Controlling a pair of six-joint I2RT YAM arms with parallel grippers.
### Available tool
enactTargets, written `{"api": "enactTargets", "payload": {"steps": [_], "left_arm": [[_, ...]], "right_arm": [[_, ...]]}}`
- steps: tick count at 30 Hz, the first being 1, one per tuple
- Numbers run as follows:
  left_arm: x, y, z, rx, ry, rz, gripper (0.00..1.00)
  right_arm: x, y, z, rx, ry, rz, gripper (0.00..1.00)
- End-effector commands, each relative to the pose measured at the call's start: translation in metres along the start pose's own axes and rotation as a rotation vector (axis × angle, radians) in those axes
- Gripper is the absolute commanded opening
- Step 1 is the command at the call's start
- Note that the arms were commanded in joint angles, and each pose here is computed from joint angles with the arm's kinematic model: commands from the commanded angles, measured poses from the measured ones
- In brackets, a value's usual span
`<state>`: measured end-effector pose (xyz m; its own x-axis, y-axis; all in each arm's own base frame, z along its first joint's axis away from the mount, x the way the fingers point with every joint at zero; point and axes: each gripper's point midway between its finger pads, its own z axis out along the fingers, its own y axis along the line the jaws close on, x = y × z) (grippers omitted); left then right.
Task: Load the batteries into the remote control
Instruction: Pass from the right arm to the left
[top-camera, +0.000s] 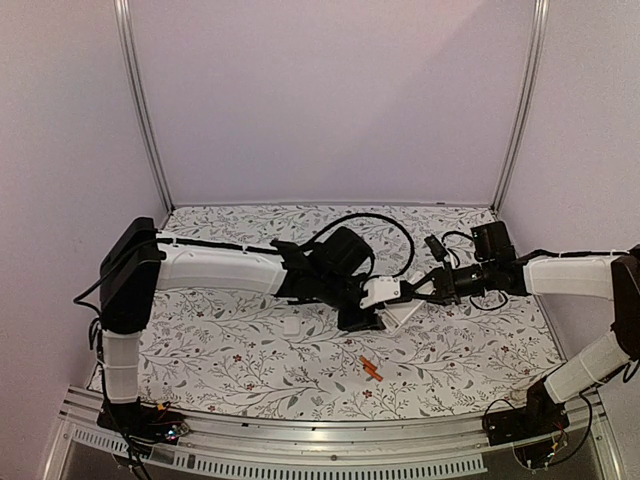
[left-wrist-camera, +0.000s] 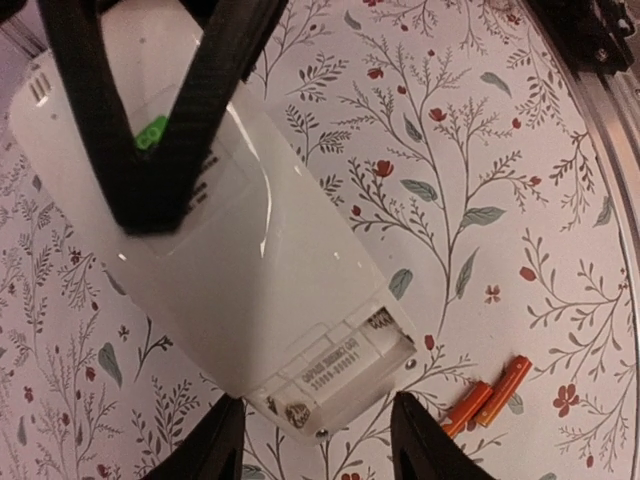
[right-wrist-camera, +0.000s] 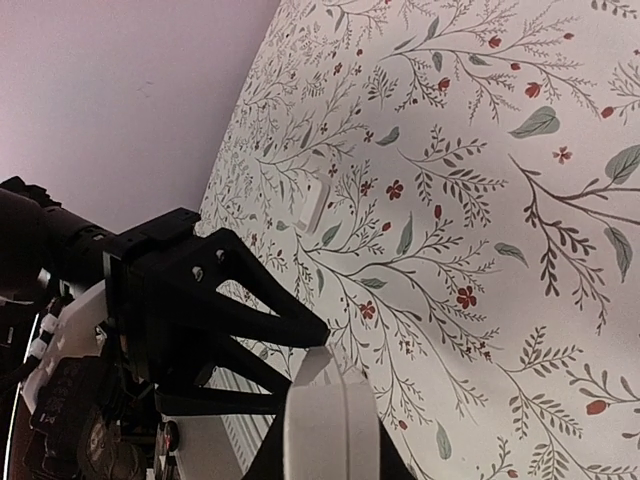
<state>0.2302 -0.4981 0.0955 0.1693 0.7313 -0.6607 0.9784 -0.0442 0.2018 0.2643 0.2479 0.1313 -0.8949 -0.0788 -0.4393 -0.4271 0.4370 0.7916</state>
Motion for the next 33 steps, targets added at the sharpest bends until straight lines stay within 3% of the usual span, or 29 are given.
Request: {"api": "enactTargets", "payload": {"steps": [1,6,12,17,28,32,33], "left_arm": [[-0.025,0.01,-0.023,0.008,-0.142,-0.101,0.53],[-0.035,0.007,-0.047,0.131,-0.247,-0.261,0.61],[-0.05,0.012,-0.083,0.277,-0.368,-0.436,0.62],[-0.055,0.017,-0.092,0.313,-0.393,-0.487,0.61],[-0.063,0.004,-0.089,0.454,-0.393,-0.526,0.41],[-0.065,0.006,-0.092,0.449,-0.396,-0.528,0.23],[-0.067,0.008,-0.093,0.446,-0.409,-0.532,0.17]], "right_arm": [[-0.018,0.025,-0.003,-0.073,-0.046,-0.108,0.0],[-0.019,0.051,-0.009,-0.127,-0.066,-0.234,0.0],[-0.016,0.086,-0.016,-0.184,-0.08,-0.388,0.0],[-0.02,0.109,-0.022,-0.23,-0.093,-0.466,0.0],[-0.023,0.125,-0.022,-0.244,-0.087,-0.511,0.01],[-0.024,0.128,-0.022,-0.243,-0.089,-0.517,0.03],[-0.024,0.128,-0.022,-0.242,-0.092,-0.515,0.1]]}}
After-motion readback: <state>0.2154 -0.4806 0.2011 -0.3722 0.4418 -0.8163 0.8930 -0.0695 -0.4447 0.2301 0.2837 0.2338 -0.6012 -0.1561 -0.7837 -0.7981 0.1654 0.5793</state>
